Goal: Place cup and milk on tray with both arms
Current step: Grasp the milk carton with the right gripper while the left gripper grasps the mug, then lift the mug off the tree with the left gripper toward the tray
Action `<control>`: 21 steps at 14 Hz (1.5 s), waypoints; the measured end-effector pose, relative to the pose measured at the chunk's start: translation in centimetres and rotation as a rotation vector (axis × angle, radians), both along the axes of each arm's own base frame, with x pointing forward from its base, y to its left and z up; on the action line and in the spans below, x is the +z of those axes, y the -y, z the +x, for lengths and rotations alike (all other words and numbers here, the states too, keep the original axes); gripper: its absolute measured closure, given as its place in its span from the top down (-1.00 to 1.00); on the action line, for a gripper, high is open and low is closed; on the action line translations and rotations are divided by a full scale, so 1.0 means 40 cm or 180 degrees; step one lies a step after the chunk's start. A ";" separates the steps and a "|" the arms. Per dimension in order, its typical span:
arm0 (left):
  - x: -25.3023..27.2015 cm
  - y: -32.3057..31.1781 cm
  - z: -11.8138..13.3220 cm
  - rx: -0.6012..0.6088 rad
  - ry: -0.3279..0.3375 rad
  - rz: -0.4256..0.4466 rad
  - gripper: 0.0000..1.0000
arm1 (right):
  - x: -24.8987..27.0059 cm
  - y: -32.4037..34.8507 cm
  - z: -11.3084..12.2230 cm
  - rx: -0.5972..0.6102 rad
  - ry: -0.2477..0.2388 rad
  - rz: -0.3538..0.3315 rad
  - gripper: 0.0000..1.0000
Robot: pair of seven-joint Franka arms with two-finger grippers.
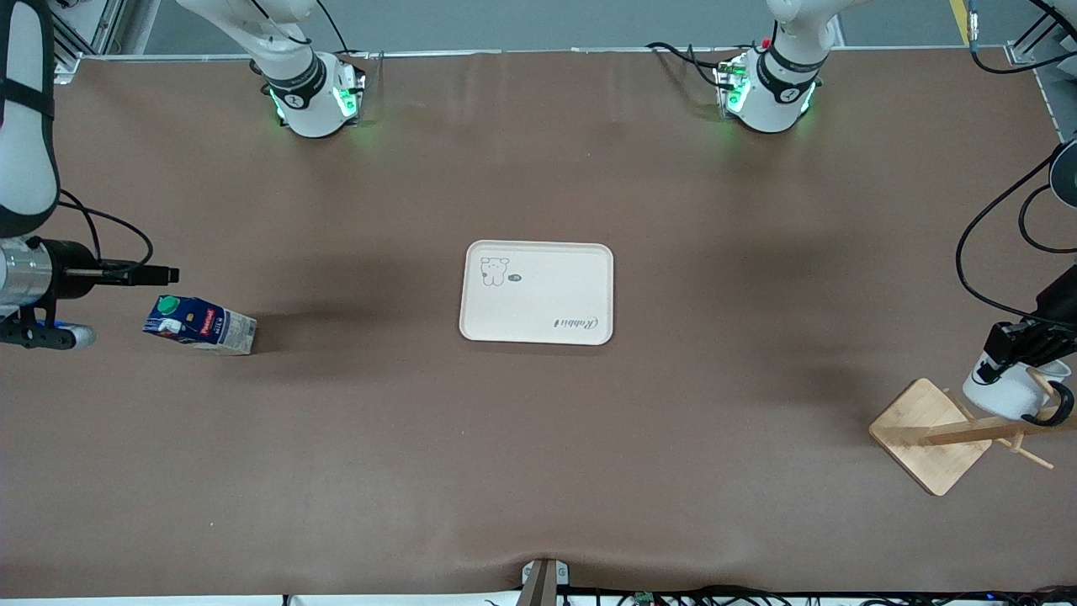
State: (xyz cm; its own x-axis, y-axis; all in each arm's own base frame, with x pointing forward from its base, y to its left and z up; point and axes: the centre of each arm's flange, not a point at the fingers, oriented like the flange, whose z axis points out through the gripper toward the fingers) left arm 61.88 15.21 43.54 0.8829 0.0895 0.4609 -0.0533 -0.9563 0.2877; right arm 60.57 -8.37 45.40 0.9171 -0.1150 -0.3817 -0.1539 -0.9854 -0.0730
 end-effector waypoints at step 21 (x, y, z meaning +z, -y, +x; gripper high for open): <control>-0.016 1.050 -0.172 0.0515 -0.1645 0.0037 -0.86 | -0.175 0.082 -0.009 -0.0160 0.0759 -0.0276 1.00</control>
State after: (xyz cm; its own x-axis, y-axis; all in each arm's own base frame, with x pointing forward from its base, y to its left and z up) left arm 54.99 -26.78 42.91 0.9702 0.2406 -0.0279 0.2406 -0.9438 0.2268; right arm 60.21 -11.66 38.38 0.9723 -0.1857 -0.1420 -0.1915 -0.9811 -0.0286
